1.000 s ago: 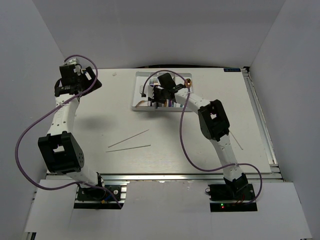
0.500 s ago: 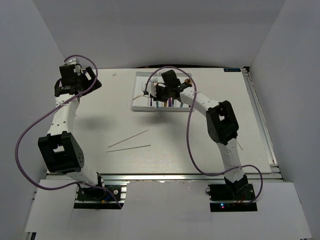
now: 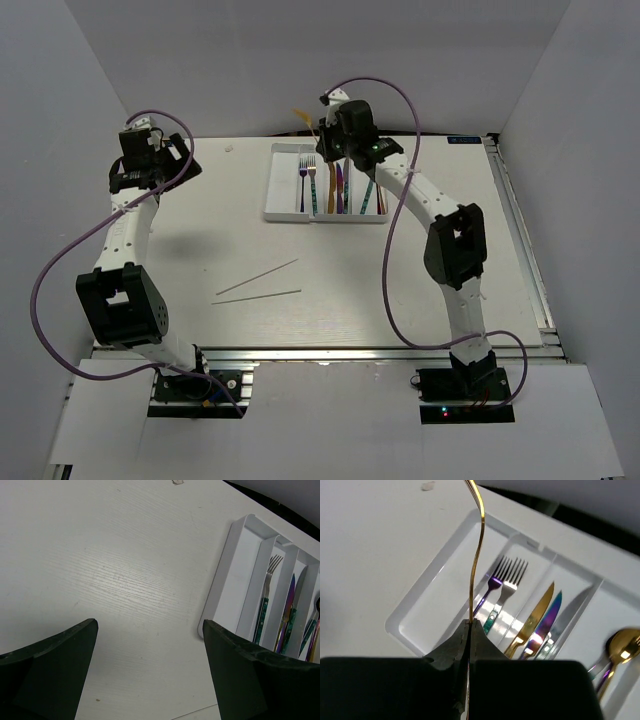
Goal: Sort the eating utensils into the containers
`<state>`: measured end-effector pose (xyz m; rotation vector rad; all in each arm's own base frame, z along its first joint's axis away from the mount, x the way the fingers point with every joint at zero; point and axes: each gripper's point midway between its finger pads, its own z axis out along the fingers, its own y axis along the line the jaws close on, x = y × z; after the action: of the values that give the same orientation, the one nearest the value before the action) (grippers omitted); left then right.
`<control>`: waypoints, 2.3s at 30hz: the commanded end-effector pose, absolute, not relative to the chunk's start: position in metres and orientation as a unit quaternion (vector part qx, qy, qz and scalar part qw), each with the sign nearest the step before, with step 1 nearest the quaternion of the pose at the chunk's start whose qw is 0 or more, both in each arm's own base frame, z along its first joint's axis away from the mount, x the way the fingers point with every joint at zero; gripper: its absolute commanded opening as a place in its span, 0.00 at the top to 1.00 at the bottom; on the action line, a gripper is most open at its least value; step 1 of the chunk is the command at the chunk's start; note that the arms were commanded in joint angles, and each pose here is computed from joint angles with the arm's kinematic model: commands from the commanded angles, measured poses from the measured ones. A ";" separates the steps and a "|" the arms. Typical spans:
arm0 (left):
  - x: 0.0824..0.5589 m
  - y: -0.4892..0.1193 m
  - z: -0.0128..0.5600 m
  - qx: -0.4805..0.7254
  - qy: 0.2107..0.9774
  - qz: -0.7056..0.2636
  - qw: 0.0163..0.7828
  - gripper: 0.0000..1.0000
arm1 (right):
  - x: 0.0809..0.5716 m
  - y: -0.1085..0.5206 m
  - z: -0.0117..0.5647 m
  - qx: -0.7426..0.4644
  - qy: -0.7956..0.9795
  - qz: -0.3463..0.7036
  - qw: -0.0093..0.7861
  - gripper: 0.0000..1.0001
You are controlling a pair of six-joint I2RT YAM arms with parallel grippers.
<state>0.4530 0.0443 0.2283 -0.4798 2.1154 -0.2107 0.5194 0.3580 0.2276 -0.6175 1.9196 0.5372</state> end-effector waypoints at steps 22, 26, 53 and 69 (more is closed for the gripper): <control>0.435 0.060 0.237 -0.201 0.859 -0.036 0.469 0.02 | 0.562 0.368 0.084 0.080 0.878 0.287 0.375 1.00; 0.432 0.060 0.236 -0.187 0.865 -0.031 0.465 0.02 | 0.560 0.373 0.077 0.073 0.878 0.298 0.367 0.90; 0.290 -0.115 0.092 0.404 0.877 -0.134 0.223 0.33 | 0.510 0.210 0.235 -0.172 0.818 0.132 0.533 0.14; 0.266 -0.093 0.003 0.396 0.913 -0.043 0.087 0.51 | 0.495 0.065 0.210 -0.082 0.858 0.032 0.507 0.11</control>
<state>0.2681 -0.1033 0.0136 1.1863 2.7023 -0.2301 0.4950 0.0746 0.1707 -0.1903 2.1671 0.1127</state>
